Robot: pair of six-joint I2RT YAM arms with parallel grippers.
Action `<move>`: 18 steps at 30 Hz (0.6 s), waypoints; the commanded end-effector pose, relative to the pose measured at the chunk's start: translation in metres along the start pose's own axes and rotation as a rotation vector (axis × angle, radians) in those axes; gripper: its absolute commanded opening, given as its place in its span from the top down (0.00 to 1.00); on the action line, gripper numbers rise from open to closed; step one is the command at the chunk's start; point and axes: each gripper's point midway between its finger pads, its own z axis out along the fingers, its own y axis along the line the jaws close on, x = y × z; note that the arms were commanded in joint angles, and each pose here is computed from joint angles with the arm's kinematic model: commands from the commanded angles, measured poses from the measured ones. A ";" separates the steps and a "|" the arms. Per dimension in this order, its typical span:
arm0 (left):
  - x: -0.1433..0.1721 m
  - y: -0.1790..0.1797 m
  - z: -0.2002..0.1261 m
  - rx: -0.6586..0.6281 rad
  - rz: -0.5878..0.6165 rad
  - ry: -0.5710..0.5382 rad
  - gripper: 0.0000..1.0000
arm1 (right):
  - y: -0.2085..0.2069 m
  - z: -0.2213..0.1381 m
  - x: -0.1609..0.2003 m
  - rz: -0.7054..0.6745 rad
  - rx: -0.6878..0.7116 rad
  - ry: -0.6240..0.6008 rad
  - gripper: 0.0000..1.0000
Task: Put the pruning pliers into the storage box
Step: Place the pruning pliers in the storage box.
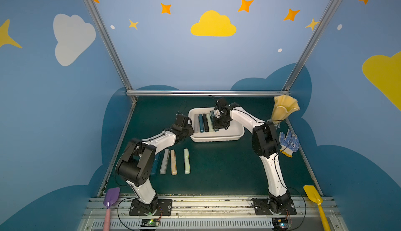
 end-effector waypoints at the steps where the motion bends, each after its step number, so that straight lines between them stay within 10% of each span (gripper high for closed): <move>1: -0.012 -0.007 -0.006 0.008 -0.006 -0.033 0.87 | 0.009 -0.029 -0.009 -0.004 -0.004 -0.052 0.63; 18: -0.012 -0.007 -0.011 0.012 -0.005 -0.043 0.87 | 0.014 -0.074 -0.021 -0.006 -0.024 -0.185 0.67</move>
